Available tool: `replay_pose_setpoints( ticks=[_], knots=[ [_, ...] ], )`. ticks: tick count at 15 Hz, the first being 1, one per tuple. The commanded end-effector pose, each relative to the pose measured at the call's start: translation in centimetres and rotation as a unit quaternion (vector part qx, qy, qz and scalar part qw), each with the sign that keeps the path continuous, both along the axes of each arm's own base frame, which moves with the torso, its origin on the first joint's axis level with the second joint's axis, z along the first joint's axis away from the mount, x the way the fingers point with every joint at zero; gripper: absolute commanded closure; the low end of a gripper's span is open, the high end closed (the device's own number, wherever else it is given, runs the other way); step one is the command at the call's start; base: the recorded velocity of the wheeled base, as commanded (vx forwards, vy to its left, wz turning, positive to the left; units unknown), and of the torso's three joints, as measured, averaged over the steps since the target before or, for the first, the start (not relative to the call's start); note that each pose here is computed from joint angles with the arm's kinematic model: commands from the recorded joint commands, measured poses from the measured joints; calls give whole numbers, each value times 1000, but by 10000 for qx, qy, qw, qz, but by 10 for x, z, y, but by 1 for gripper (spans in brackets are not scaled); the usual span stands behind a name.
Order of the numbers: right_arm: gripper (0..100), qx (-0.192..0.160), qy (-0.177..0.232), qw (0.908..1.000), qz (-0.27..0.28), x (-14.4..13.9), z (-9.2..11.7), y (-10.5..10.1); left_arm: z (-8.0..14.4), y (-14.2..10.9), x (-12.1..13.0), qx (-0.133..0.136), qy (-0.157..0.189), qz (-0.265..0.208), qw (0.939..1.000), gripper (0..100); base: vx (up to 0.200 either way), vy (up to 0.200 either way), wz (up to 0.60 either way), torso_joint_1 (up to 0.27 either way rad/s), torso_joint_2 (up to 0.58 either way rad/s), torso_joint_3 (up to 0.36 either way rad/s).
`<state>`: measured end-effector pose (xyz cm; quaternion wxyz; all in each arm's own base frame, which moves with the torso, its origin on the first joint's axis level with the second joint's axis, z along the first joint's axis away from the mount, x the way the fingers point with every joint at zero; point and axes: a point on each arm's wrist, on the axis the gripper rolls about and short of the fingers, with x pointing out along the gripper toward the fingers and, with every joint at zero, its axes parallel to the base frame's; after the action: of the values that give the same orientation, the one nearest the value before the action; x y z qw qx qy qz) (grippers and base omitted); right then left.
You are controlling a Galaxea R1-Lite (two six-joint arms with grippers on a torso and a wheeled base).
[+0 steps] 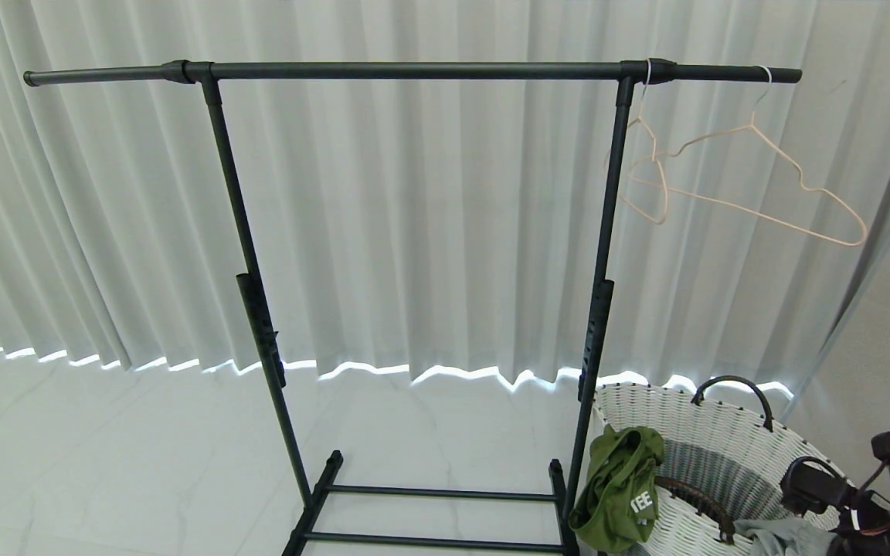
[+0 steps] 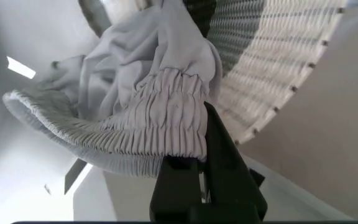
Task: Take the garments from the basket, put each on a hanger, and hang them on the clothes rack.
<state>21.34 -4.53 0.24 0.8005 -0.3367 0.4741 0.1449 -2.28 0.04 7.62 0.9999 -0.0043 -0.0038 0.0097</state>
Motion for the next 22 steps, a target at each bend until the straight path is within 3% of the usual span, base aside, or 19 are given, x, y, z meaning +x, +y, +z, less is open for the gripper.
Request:
replay_pose_setpoints(
  ticks=[1, 2, 5, 8, 12, 13, 16, 22],
  knots=[
    [100, -127, -497, 9987, 69, -30, 55, 11, 0, 0, 0, -3, -1, 3, 10000, 0, 0, 0, 0, 0, 0, 0],
    [100, -94, -441, 9990, 37, -37, 67, 12, 0, 0, 0, -3, -1, -5, 10000, 0, 0, 0, 0, 0, 0, 0],
    [100, 271, -552, 9973, -398, -67, 142, 21, 0, 0, 0, -3, -1, 3, 10000, 0, 0, 0, 0, 0, 0, 0],
    [100, 474, -1183, 9890, -750, -101, 203, 27, 0, 0, 0, -3, -1, -5, 10000, 0, 0, 0, 0, 0, 0, 0],
    [100, 402, -2027, 9759, -699, -114, 239, 29, 0, 0, 0, -3, -1, 3, 10000, 0, 0, 0, 0, 0, 0, 0],
    [100, 363, -2385, 9680, -688, -115, 258, 29, 0, 0, 0, 20, -1, -5, 10000, 0, 0, 0, 0, 0, 0, 0],
    [100, 307, -2914, 9540, -641, -123, 281, 31, 0, 0, 0, 27, -1, 3, 10000, 0, 0, 0, 0, 0, 0, 0],
    [100, 283, -3245, 9439, -545, -150, 281, 36, 0, 0, 0, 43, 0, 3, 10000, 0, 0, 0, 0, 0, 0, 0]
  ],
)
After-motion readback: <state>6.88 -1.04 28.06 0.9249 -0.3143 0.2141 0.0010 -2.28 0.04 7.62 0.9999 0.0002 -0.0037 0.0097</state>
